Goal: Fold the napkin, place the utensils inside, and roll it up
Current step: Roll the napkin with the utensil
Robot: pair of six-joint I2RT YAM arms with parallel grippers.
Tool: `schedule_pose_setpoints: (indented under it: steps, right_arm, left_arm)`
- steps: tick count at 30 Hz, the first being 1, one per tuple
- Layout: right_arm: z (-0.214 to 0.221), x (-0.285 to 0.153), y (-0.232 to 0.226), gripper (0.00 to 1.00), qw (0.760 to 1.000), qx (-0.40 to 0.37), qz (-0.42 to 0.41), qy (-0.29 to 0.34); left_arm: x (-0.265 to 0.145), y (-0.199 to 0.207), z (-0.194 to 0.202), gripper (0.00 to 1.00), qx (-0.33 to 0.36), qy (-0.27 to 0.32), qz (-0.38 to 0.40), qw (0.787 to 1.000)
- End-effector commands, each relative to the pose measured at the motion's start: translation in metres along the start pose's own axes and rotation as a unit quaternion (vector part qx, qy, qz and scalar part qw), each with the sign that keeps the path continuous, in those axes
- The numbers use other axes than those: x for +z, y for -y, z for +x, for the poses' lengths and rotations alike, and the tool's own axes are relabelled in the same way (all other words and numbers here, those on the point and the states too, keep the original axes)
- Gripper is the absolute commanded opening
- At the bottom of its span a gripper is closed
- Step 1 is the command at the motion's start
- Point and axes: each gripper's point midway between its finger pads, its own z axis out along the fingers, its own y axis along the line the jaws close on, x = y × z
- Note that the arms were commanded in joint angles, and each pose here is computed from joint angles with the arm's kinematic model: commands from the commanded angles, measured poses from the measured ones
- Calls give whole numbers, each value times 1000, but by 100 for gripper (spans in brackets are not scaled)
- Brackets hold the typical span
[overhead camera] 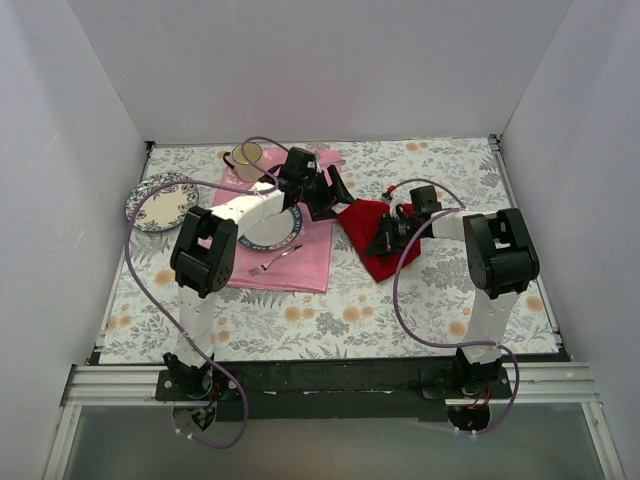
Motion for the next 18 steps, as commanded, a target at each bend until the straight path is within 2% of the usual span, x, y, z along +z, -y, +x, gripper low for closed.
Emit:
schedule_pose_setpoints:
  steps: [1,6,11,18]
  right_arm:
    - [41,4,1,1,992,108,-36,-57]
    - [35,5,-1,1,989,124,-62,-49]
    - [34,5,3,1,989,126,-62,-49]
    - [31,3,8,1,989,123,-65,-46]
  left_arm:
    - [-27,3,43,68,-39,-15,-45,998]
    - [-3,-11,71,66,-74,-30,-71,994]
    - [23,-15,66,56,-91,-24,-84,992]
    - [41,-37,63,52,-81,-17,-119,989]
